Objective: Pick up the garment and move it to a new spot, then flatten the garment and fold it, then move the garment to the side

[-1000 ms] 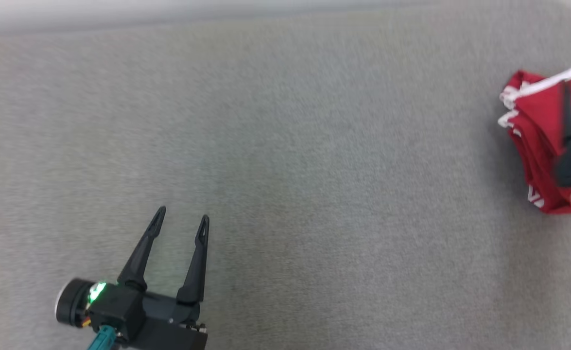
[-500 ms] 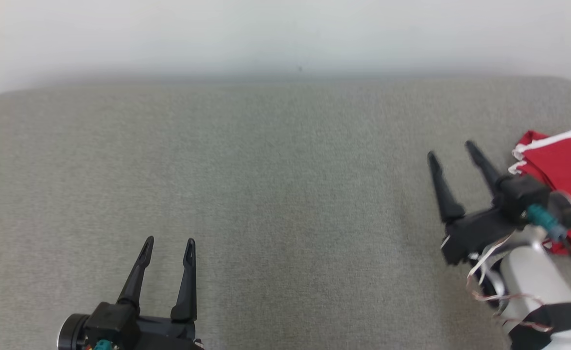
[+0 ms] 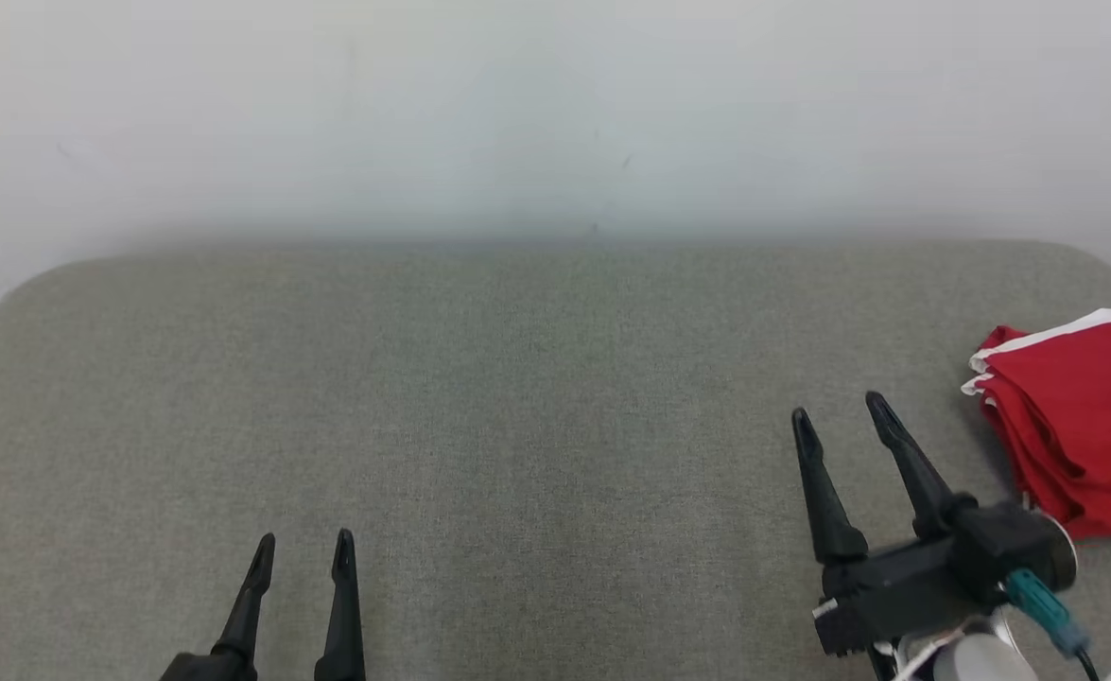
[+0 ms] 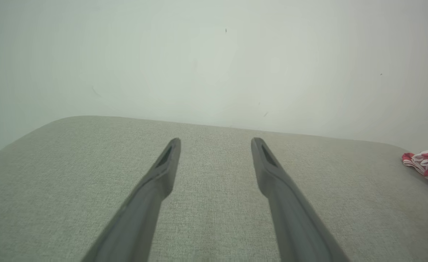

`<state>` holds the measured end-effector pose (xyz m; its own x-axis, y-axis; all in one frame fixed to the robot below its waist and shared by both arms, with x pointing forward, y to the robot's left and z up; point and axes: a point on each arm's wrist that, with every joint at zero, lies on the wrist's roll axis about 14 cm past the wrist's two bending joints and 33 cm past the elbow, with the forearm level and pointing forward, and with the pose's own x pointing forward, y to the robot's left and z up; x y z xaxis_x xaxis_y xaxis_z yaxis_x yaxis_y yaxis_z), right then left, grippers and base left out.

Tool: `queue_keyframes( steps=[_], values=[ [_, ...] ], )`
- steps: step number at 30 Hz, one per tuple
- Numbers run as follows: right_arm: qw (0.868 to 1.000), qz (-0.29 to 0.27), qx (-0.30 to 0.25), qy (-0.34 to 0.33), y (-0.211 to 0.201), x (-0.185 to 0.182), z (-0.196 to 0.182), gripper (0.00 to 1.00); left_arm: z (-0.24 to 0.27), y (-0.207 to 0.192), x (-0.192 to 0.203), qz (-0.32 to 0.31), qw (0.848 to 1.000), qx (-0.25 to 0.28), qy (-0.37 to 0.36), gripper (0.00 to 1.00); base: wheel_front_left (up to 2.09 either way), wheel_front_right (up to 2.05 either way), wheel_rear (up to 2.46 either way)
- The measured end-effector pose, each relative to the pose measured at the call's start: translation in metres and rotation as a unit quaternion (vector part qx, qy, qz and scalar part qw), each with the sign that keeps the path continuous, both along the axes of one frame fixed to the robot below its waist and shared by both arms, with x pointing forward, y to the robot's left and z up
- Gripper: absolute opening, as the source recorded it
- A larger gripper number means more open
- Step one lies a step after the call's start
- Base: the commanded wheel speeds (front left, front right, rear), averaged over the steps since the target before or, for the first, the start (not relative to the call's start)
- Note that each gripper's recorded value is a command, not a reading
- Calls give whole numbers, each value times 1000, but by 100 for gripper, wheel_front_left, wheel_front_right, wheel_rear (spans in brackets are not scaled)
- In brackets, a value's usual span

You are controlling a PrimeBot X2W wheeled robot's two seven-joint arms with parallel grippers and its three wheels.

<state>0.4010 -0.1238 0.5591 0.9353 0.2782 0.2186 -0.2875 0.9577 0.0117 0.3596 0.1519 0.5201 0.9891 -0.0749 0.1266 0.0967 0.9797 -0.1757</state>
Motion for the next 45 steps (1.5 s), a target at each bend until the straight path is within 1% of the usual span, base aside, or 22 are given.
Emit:
queue_keyframes(
  steps=[5, 9, 11, 20, 28, 45],
  values=[
    [1000, -18, 22, 0, -7, -26, -3, 100, 4, 5, -10, 10, 1000, -1, -7, 100, 0, 0, 0],
    [1000, -15, 15, 14, -4, -42, -14, 100, 9, 10, -17, 15, 1000, 4, -16, 100, 0, 0, 0],
    [999, -26, 27, 22, -10, -47, -19, 100, 7, 12, -21, 16, 1000, 6, -14, 100, 0, 0, 0],
    [999, -27, 31, 30, -10, -63, -25, 100, 10, 14, -30, 13, 1000, 7, -21, 100, 0, 0, 0],
    [998, -26, 36, 39, -8, -71, -31, 100, 7, 13, -33, 12, 1000, 15, -17, 100, 0, 0, 0],
    [998, -32, 38, 44, -12, -73, -34, 100, 0, 13, -36, 14, 1000, 17, -6, 100, 0, 0, 0]
  ],
)
